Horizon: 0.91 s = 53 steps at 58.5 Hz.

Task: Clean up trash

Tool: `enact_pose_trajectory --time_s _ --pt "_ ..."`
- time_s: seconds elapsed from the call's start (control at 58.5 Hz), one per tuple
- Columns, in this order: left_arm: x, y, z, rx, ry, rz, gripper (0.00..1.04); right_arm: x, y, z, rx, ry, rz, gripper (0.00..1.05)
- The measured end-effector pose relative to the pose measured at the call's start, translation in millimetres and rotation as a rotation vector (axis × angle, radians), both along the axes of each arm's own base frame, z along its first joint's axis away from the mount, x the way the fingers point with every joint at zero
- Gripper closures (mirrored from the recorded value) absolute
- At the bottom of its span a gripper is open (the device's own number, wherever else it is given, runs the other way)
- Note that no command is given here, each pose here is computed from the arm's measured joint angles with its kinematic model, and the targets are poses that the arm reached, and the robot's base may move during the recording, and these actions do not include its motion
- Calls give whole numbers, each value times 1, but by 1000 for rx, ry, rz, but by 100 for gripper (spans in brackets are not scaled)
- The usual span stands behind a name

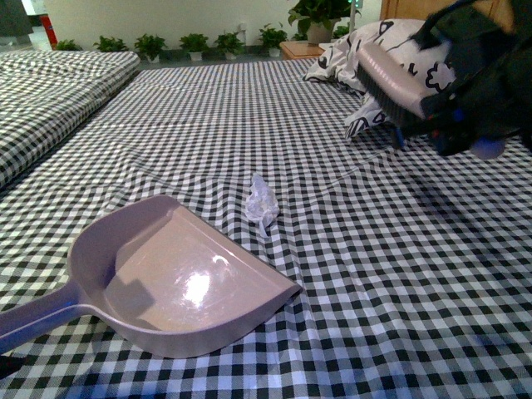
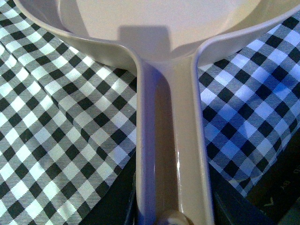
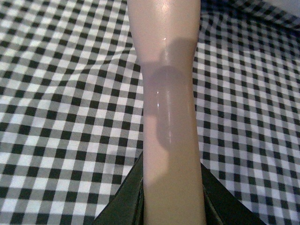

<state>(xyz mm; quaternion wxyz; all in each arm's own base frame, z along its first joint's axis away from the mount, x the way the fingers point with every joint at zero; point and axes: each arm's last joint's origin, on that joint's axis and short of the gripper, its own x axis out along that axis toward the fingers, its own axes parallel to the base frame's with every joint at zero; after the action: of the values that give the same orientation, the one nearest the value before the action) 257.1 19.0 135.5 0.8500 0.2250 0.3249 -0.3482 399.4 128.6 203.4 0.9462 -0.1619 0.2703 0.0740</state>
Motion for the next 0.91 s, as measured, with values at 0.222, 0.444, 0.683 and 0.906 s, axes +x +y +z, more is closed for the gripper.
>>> enact_pose_trajectory --time_s 0.222,0.444,0.683,0.906 --pt "0 0 0 1 -1 -1 78 20 21 -29 -63 78 25 85" --pt "0 0 0 1 -1 -1 78 12 47 -61 -96 189 172 85" --pt "0 0 0 1 -1 -1 78 -6 64 -76 -98 286 310 85" --pt "0 0 0 1 -1 -1 78 -47 58 -56 108 475 652 85"
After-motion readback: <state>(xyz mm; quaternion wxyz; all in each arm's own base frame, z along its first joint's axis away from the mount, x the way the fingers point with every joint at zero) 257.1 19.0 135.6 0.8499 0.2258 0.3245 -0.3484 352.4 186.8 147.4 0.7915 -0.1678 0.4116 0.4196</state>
